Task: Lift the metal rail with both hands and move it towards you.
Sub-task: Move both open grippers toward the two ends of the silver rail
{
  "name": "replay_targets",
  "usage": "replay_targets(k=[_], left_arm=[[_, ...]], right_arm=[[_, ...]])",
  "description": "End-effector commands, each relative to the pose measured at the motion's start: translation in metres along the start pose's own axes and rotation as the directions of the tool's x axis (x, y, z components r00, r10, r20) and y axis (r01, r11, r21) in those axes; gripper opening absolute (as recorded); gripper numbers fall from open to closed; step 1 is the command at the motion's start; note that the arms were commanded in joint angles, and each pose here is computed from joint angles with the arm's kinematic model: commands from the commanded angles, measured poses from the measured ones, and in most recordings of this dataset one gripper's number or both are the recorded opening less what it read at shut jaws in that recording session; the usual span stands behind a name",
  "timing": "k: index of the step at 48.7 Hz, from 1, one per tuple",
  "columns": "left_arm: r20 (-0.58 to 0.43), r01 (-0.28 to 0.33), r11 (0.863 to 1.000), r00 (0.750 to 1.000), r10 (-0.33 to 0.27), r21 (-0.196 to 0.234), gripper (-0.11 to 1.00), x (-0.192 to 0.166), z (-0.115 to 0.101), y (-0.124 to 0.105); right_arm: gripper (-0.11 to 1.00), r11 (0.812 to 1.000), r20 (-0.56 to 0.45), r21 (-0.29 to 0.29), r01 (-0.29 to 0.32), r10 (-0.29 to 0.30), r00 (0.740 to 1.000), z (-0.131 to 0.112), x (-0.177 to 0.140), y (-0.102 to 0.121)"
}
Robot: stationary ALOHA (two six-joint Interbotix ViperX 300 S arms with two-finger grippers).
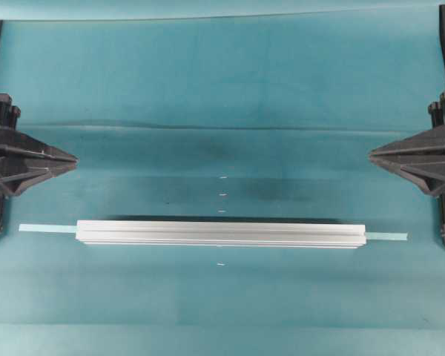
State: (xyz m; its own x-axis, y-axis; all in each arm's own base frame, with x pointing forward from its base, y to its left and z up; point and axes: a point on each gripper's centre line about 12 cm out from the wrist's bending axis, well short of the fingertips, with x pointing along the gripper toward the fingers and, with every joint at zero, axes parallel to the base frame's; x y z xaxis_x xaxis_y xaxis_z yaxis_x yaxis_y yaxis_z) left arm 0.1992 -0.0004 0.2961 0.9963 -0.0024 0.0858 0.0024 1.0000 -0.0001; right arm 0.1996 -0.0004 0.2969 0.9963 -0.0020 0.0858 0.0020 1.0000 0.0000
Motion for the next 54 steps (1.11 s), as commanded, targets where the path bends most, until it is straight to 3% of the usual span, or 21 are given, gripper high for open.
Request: replay_targets(k=[1,4,8,13,20,29,34,40,42,46,54], left_arm=[[-0.023,-0.020,0.999,1.000,0.020,-0.040,0.14,0.009,0.004,0.004],[-0.046,-0.030,0.998,0.999,0.027,-0.061,0.17,0.012,0.005,0.006],[-0.077,-0.036,0.995,0.997,0.029,-0.094,0.08,0.015,0.008,0.006],[-0.110,-0.041,0.992,0.994,0.028,-0.121,0.00,0.017,0.012,0.006],[-0.169,-0.051,0.992,0.985,0.031,-0.115,-0.02,0.019,0.018,0.007],[-0.299,-0.070,0.992,0.954,0.035,-0.109,-0.02,0.023,0.020,0.008],[-0.378,-0.081,0.991,0.925,0.034,-0.108,-0.02,0.029,0.022,0.008],[-0.459,-0.094,0.990,0.888,0.036,-0.104,-0.02,0.039,0.025,0.008],[-0.501,-0.104,0.989,0.865,0.037,-0.105,-0.02,0.043,0.023,0.009],[-0.577,-0.117,0.988,0.816,0.038,-0.100,-0.02,0.049,0.016,0.010],[-0.676,-0.159,0.980,0.736,0.040,-0.115,-0.02,0.059,0.002,0.011]], right_arm=[[0.14,1.000,0.009,0.018,0.006,-0.006,1.000,0.003,0.002,-0.001],[0.17,0.998,0.003,0.059,0.014,-0.014,1.000,0.004,0.003,-0.002],[0.06,0.995,-0.007,0.100,0.021,-0.021,1.000,0.004,0.004,-0.003],[0.00,0.990,-0.040,0.141,0.024,-0.018,0.999,0.004,0.005,-0.003],[-0.01,0.979,-0.156,0.198,0.054,-0.023,0.987,0.005,0.008,-0.005],[-0.01,0.970,-0.347,0.218,0.106,-0.024,0.938,0.008,0.014,-0.007],[-0.01,0.970,-0.430,0.212,0.119,-0.017,0.903,0.009,0.021,-0.006],[-0.01,0.970,-0.541,0.200,0.138,-0.009,0.841,0.005,0.033,-0.006],[-0.01,0.970,-0.573,0.196,0.144,-0.006,0.820,0.003,0.038,-0.006],[-0.01,0.970,-0.637,0.187,0.156,-0.001,0.771,-0.002,0.048,-0.006],[-0.01,0.971,-0.770,0.162,0.178,0.011,0.638,-0.017,0.067,-0.006]])
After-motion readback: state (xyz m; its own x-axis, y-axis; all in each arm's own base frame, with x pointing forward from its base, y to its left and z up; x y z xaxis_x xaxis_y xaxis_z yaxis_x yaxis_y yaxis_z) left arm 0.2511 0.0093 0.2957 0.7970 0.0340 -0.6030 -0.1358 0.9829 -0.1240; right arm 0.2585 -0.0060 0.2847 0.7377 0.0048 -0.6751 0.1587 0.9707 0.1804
